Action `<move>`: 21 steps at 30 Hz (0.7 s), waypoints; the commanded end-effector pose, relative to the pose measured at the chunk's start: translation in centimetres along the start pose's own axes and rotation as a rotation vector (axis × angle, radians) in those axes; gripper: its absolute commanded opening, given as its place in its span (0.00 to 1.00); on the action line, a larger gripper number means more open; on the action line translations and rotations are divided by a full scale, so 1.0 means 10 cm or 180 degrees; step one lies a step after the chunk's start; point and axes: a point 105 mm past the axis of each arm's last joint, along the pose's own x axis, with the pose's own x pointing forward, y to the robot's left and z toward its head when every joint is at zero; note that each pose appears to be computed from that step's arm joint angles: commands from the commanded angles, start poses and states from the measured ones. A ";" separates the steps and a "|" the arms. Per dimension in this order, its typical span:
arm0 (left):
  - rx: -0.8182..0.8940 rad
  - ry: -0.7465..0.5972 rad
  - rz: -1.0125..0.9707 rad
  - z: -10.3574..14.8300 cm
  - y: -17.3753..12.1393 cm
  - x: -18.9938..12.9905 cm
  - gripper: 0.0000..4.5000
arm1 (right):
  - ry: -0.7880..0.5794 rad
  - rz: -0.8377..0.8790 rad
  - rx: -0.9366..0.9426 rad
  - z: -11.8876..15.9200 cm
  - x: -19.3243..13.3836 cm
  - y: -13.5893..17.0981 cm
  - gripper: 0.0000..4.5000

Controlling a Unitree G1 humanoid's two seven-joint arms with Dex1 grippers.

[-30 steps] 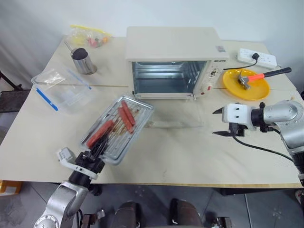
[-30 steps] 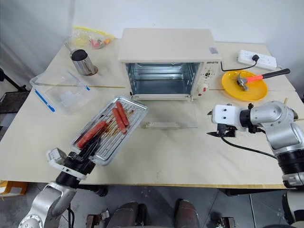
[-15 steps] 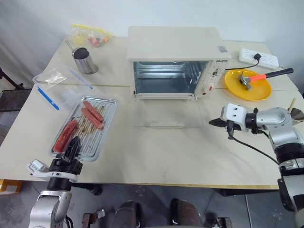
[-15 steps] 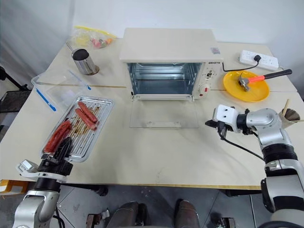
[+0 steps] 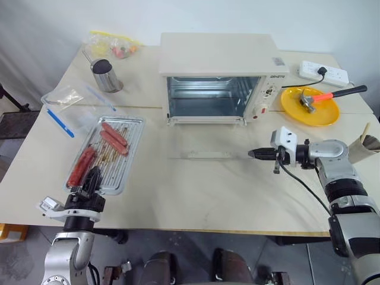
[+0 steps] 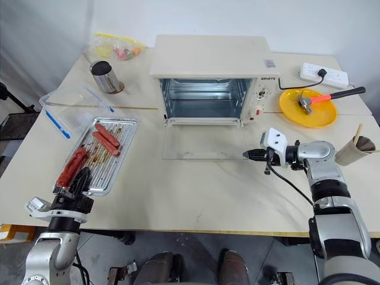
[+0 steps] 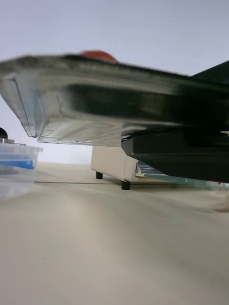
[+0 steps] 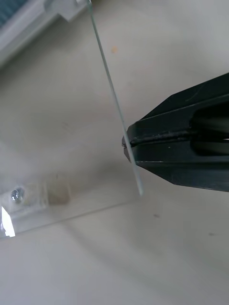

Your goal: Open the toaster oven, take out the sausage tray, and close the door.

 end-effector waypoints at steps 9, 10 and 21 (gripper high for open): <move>-0.0023 0.0036 -0.0008 -0.02 -0.01 -0.01 0.00 | -0.0903 -0.0324 -0.0247 0.99 0.00 -0.38 0.00; -0.0020 0.0057 -0.0001 -0.03 0.00 -0.01 0.00 | -0.0937 -0.0331 -0.0279 1.06 0.01 -0.41 0.00; 0.0084 0.0347 0.0135 -0.13 0.08 -0.12 0.00 | -0.1230 -0.0505 -0.0197 1.39 -0.03 -0.59 0.00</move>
